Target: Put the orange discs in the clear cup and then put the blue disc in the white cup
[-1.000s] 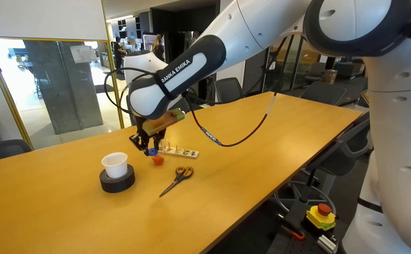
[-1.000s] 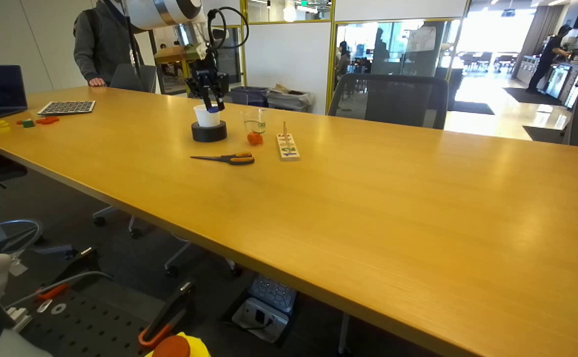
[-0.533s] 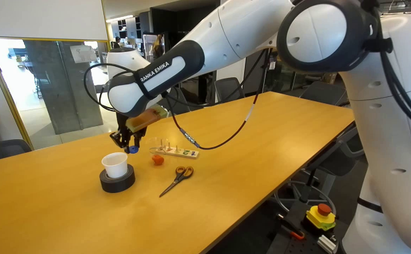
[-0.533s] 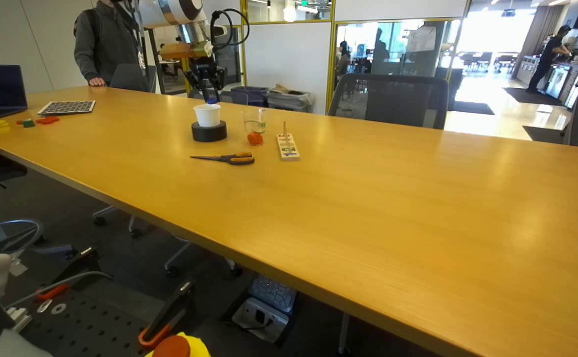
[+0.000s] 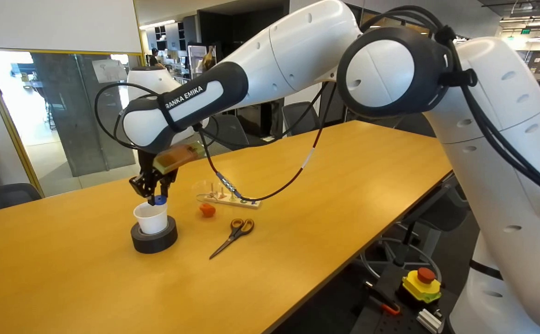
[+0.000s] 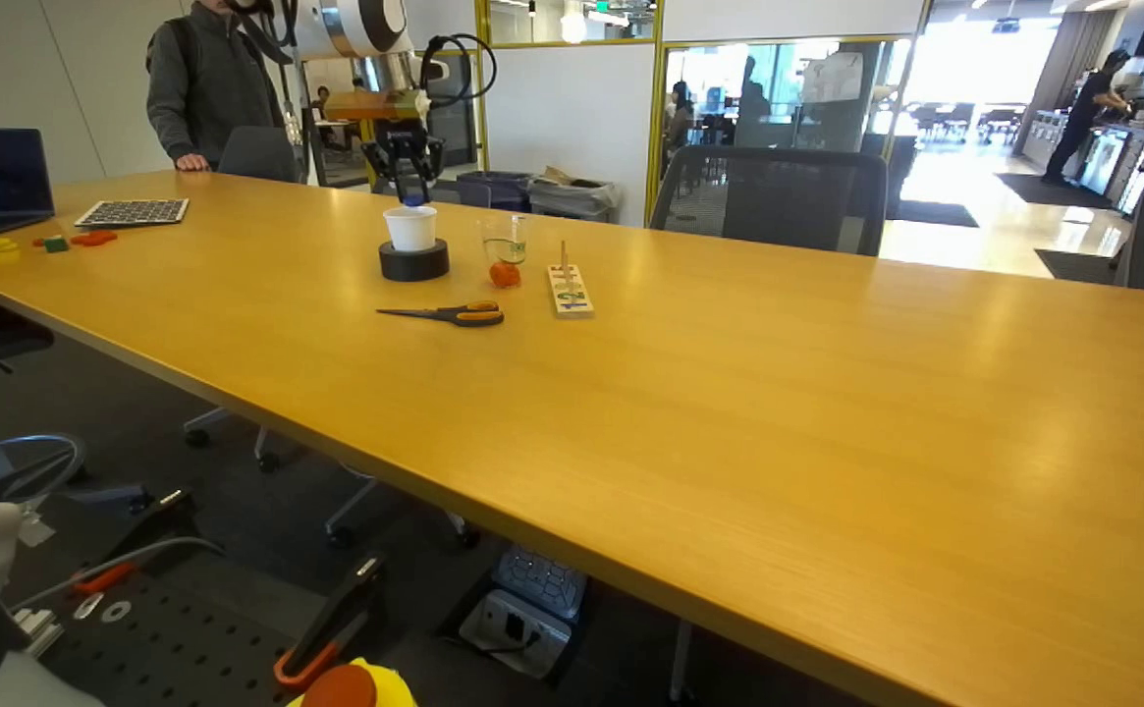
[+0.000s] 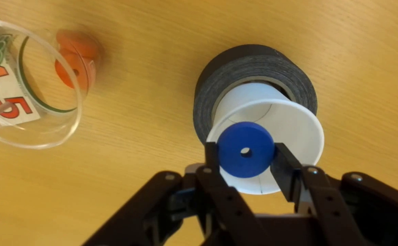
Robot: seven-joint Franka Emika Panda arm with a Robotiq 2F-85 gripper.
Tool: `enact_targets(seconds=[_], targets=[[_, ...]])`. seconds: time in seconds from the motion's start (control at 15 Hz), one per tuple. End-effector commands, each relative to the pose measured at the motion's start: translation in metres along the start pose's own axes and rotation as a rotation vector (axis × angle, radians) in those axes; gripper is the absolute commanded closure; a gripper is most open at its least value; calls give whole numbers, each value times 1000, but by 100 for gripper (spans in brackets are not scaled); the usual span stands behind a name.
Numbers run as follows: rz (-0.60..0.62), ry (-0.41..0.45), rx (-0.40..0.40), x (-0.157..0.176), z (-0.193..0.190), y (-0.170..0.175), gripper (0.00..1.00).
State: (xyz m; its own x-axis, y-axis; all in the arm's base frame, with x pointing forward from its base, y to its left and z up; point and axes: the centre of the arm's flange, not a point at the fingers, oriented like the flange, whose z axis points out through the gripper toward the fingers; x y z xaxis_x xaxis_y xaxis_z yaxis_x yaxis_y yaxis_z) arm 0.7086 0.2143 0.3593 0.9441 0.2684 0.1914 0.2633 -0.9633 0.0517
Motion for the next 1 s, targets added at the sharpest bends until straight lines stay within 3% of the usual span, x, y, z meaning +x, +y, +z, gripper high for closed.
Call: enact_targets(seconds=[0.0, 0.2, 0.27, 0.33, 0.6, 0.93], targets=[[-41, -6, 45, 27, -2, -8, 82], [-50, -18, 60, 29, 2, -9, 82], [-49, -24, 67, 31, 3, -7, 46], [-44, -31, 74, 31, 5, -6, 31], [-22, -59, 38, 19, -1, 3, 2], [9, -129, -36, -35, -50, 39, 0]])
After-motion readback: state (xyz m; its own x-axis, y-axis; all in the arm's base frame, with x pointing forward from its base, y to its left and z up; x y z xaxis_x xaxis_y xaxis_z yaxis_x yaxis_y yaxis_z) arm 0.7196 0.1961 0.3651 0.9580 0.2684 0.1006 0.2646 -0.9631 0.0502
